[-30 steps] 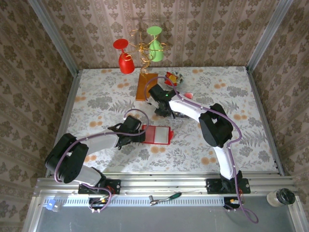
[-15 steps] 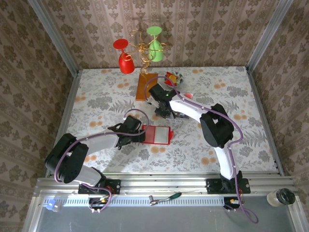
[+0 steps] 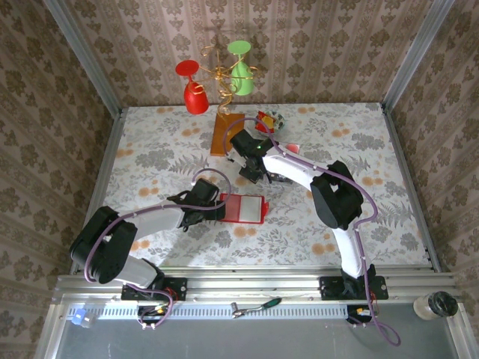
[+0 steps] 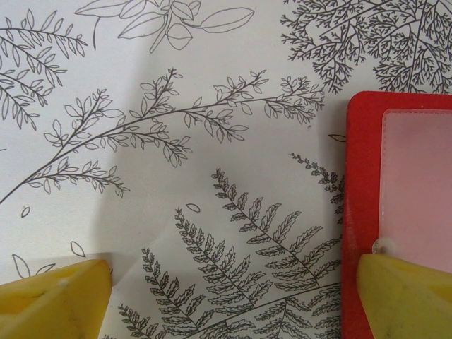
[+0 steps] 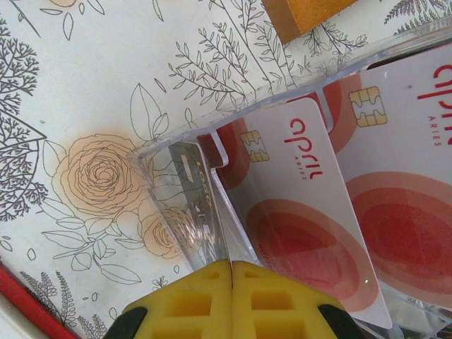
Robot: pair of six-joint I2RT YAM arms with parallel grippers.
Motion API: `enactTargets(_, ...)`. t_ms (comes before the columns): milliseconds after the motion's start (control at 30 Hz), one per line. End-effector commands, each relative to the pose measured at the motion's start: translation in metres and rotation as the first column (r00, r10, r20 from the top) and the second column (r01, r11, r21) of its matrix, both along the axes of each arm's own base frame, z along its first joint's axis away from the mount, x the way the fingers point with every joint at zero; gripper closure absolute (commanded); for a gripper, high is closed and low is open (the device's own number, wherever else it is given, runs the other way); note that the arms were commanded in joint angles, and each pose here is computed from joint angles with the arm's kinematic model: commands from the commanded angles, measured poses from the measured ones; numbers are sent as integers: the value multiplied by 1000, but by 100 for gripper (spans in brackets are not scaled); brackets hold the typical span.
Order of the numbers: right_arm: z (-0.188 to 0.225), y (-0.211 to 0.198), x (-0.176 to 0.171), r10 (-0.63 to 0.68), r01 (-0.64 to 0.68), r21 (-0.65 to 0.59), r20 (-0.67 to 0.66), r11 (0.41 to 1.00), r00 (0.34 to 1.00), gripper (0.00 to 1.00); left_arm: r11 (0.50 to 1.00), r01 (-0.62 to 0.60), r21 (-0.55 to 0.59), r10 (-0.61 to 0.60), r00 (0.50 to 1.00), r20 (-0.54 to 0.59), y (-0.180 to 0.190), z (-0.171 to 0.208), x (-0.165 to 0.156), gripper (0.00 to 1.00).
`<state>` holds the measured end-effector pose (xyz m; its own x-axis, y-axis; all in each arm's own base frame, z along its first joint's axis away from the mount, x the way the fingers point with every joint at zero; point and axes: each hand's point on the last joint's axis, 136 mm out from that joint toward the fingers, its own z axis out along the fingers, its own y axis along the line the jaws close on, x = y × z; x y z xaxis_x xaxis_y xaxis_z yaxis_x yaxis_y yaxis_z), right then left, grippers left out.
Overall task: Put the credit cards into the card holder
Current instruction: Pick up the credit card from the storage box.
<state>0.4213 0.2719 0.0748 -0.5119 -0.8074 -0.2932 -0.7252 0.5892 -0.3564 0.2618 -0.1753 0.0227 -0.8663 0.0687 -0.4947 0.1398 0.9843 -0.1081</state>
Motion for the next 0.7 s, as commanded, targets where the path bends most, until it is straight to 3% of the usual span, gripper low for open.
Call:
enactTargets(0,4,2,-8,23,-23,-8,-28,1000,999,100,1000,8,-22,-8,1000,-6,-6,0,-1,9)
enactTargets(267,18,6,-13,95,-96,-19,-27,995,995,100,1000,13,-24,-13,1000,-8,-7,0,-1,9)
enactTargets(667,78,19,-37,136,-135,114,-2,984,991,100,1000,9,-26,-9,1000,-6,-5,0,-4,9)
